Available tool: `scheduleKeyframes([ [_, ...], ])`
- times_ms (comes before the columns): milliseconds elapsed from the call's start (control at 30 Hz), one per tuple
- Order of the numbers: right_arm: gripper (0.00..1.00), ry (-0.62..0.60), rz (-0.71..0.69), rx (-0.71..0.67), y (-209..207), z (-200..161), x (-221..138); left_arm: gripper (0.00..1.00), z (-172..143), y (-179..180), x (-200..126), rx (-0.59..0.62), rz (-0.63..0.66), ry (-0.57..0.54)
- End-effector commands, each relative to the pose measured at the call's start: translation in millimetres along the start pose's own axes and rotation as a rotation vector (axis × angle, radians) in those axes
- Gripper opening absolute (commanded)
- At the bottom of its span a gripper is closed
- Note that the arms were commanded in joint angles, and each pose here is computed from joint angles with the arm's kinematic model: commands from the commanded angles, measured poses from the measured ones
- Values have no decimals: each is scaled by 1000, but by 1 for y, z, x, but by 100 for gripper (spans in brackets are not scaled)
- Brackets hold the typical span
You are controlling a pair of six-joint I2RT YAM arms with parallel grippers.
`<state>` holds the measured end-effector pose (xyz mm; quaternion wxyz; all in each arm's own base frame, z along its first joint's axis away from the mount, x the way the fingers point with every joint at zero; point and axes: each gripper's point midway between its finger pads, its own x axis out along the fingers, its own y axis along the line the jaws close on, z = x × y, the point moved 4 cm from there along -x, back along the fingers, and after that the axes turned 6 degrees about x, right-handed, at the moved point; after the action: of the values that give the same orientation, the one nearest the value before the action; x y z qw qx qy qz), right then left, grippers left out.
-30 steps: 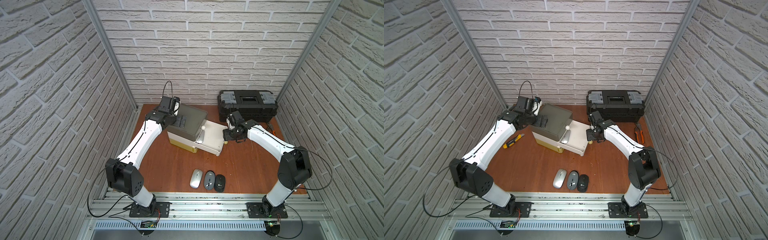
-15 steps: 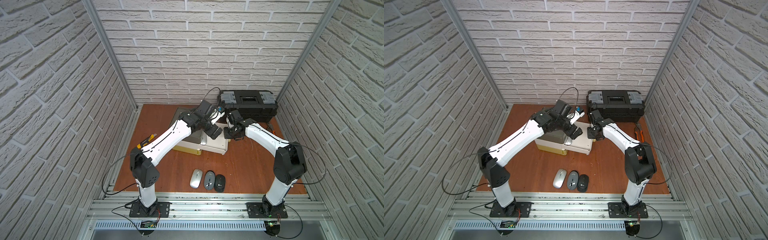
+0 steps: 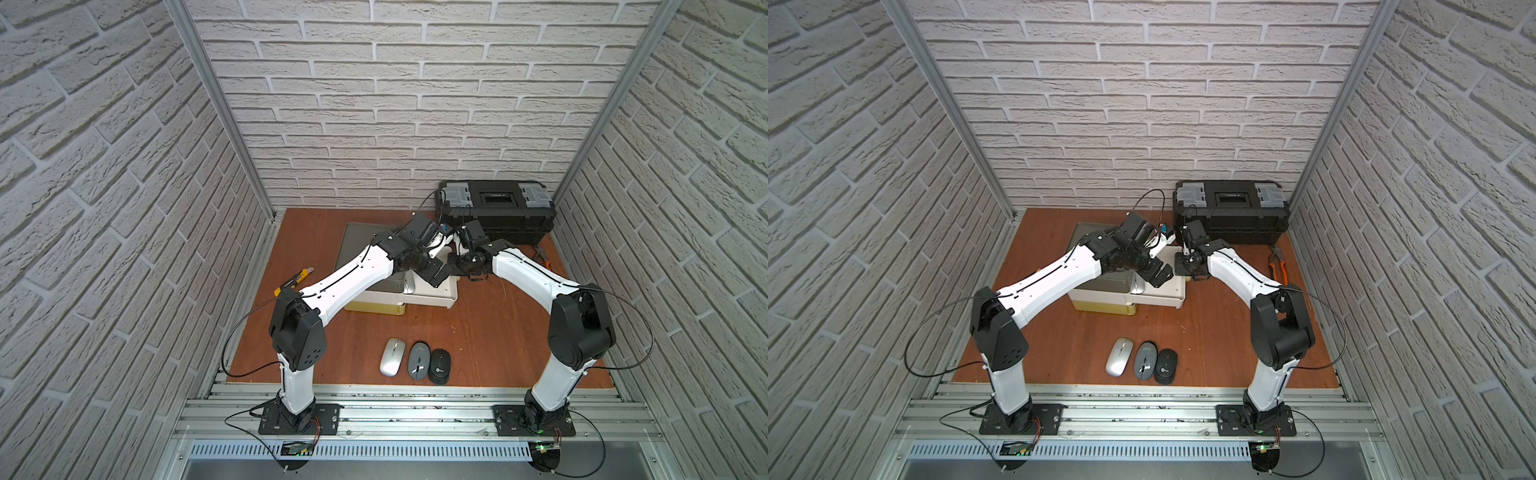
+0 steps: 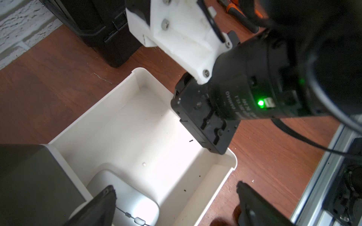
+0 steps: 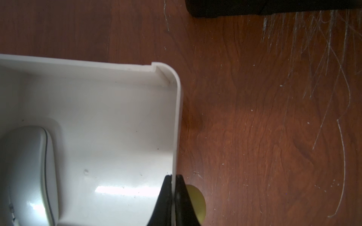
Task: Take the mice out of the drawer
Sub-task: Adjust the storage box at the center of the board.
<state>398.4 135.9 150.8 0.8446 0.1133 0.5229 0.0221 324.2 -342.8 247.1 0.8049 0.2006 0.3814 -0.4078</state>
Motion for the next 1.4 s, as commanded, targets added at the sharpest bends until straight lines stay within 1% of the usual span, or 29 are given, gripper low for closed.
scheduleKeyframes([
  [0,2,91,-8,-5,-8,-26,3,98,-56,18,6,-94,75,228],
  [33,2,90,2,-2,-7,-27,3,98,-53,18,4,-91,80,206],
  [67,6,84,19,0,-5,-26,2,98,-49,20,0,-91,87,177],
  [100,12,72,48,0,-1,-25,1,98,-43,22,-4,-90,91,143],
  [167,29,36,97,8,4,-22,-5,98,-26,24,-18,-71,104,37],
  [200,37,19,121,-1,8,-20,-8,98,-15,24,-27,-62,99,-23],
  [267,49,-20,153,-13,13,-13,-16,98,8,26,-53,-57,86,-174],
  [333,54,-58,175,-34,17,-7,-24,98,26,30,-83,-53,65,-316],
  [367,55,-74,176,-46,18,-3,-29,98,34,34,-100,-58,64,-390],
  [433,56,-114,190,-65,21,3,-39,98,41,41,-131,-68,48,-492],
  [467,56,-133,194,-71,21,6,-46,98,41,47,-144,-73,55,-522],
  [533,57,-164,214,-81,25,11,-58,98,33,62,-161,-99,106,-523],
  [600,59,-177,246,-92,30,14,-70,98,16,83,-168,-140,183,-480],
  [700,59,-168,314,-131,47,13,-81,98,-16,118,-175,-262,284,-417],
  [767,60,-148,384,-170,65,11,-82,98,-40,141,-178,-353,343,-387],
  [867,60,-99,412,-216,85,5,-71,98,-65,164,-182,-440,401,-353],
  [967,61,-61,428,-253,101,-2,-58,98,-77,175,-183,-466,431,-336],
  [1067,60,-8,401,-285,111,-13,-43,98,-85,182,-175,-479,444,-290],
  [1167,61,21,365,-294,113,-22,-33,98,-90,186,-167,-491,451,-254],
  [1367,61,46,360,-305,114,-32,-26,98,-94,190,-155,-497,446,-231],
])
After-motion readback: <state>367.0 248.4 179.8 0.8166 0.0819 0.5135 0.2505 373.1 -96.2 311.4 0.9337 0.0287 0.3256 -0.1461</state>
